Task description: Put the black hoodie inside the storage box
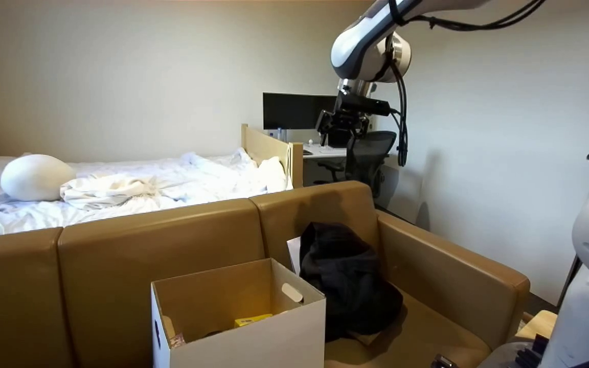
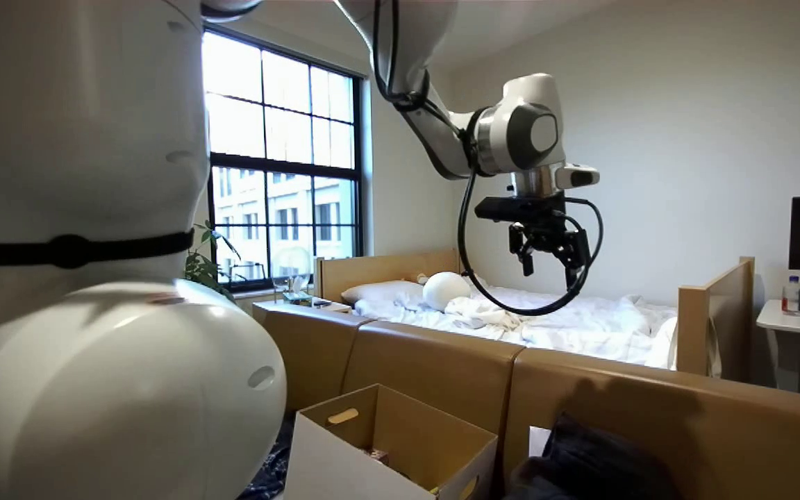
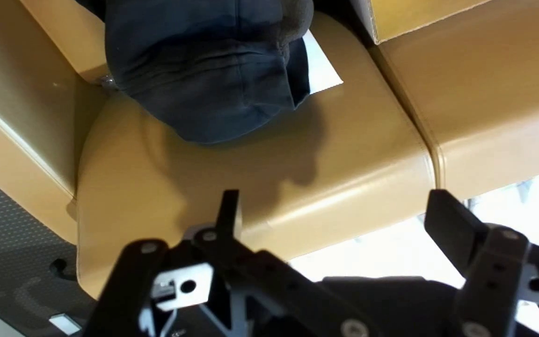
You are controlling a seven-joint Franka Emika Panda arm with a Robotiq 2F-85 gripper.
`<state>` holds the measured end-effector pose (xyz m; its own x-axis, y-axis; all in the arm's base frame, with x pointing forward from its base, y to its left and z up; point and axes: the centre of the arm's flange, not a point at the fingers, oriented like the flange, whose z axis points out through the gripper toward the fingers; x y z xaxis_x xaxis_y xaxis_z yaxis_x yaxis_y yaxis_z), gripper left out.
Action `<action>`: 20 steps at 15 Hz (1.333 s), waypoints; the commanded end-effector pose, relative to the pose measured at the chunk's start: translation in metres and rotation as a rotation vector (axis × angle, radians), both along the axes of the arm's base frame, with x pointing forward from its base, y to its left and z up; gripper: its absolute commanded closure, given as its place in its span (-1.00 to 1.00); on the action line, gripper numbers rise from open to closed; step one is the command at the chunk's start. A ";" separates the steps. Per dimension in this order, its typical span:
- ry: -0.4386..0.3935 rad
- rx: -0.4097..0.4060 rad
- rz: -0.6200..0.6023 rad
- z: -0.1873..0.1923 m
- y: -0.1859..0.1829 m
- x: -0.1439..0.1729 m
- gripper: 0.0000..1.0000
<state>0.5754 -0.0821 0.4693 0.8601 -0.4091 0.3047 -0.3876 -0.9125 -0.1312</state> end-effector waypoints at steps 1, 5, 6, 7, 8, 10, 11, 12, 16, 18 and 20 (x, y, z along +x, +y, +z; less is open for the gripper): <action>0.049 0.038 0.002 -0.033 -0.036 0.047 -1.00; 0.096 0.015 0.020 -0.088 -0.048 0.052 -1.00; 0.100 0.013 0.019 -0.095 -0.047 0.053 -1.00; 0.104 0.020 -0.009 -0.087 -0.041 0.046 -1.00; 0.115 0.020 -0.009 -0.095 -0.041 0.047 -1.00; 0.117 0.020 -0.007 -0.097 -0.041 0.048 -1.00; 0.114 0.020 -0.007 -0.095 -0.041 0.049 -1.00; 0.111 0.019 -0.007 -0.094 -0.041 0.049 -1.00; 0.151 0.034 -0.046 -0.116 -0.052 0.071 -1.00; 0.165 0.037 -0.050 -0.137 -0.059 0.086 -1.00; 0.183 0.033 -0.042 -0.163 -0.067 0.103 -1.00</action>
<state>0.6435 -0.1341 0.3387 0.8866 -0.4386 0.1467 -0.4307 -0.8986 -0.0836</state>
